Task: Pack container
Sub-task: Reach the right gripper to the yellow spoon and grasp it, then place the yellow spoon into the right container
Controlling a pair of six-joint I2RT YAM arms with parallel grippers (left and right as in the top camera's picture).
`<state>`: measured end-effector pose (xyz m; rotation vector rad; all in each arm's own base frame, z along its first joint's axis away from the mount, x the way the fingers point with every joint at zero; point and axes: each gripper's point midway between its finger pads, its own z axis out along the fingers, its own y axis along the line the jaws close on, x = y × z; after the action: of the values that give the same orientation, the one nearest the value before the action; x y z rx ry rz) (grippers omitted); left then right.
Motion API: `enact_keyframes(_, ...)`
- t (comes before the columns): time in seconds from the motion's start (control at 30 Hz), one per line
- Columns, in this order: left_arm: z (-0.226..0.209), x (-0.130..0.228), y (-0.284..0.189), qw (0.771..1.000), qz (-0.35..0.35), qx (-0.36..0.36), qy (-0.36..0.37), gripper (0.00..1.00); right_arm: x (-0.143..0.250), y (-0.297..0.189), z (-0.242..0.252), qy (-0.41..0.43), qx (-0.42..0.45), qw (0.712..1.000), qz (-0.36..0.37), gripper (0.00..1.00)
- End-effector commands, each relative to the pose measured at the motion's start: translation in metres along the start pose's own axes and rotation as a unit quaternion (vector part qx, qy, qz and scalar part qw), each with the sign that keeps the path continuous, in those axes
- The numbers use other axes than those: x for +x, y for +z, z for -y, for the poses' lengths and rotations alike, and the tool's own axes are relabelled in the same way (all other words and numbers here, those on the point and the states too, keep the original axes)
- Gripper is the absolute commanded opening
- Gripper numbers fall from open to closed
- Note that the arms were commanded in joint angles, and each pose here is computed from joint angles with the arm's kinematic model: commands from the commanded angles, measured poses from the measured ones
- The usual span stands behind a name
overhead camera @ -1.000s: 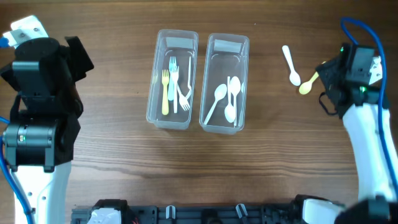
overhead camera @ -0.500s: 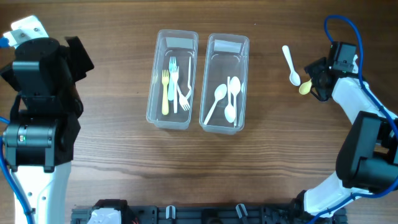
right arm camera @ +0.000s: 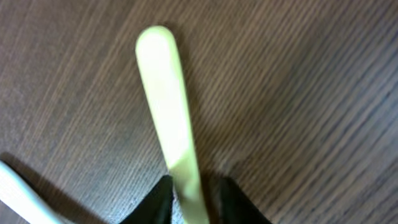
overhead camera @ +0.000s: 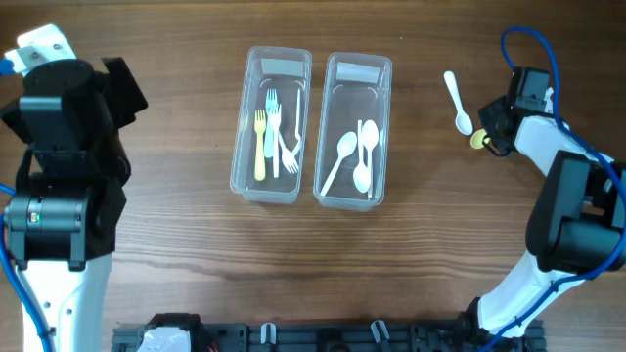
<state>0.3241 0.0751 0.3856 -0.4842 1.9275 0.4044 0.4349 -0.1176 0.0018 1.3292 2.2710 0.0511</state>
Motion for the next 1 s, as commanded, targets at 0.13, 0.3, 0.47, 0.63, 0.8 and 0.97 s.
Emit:
enact_keyframes(0.13,-0.003,-0.002,0.0,1.0,0.003,-0.006,-0.007,1.0,0.033,0.017,0.027,-0.003,0.043,0.997,-0.058,0.09)
enact_keyframes(0.3,-0.003,-0.002,0.0,1.0,0.003,-0.006,-0.007,1.0,0.018,-0.012,0.029,-0.011,0.054,0.998,-0.037,0.04)
enact_keyframes(0.47,-0.003,-0.002,0.0,1.0,0.003,-0.006,-0.007,1.0,-0.028,-0.129,0.001,-0.05,-0.021,0.997,0.048,0.04)
enact_keyframes(0.63,-0.003,-0.002,0.0,1.0,0.003,-0.006,-0.007,1.0,0.007,-0.255,-0.061,-0.143,-0.249,0.957,0.028,0.04)
enact_keyframes(0.8,-0.003,-0.002,0.0,1.0,0.003,-0.006,-0.007,1.0,0.107,-0.291,-0.111,-0.294,-0.343,0.891,-0.047,0.04)
enact_keyframes(0.97,-0.003,-0.002,0.0,1.0,0.003,-0.006,-0.007,1.0,0.18,-0.27,-0.127,-0.376,-0.315,0.866,-0.092,0.04)
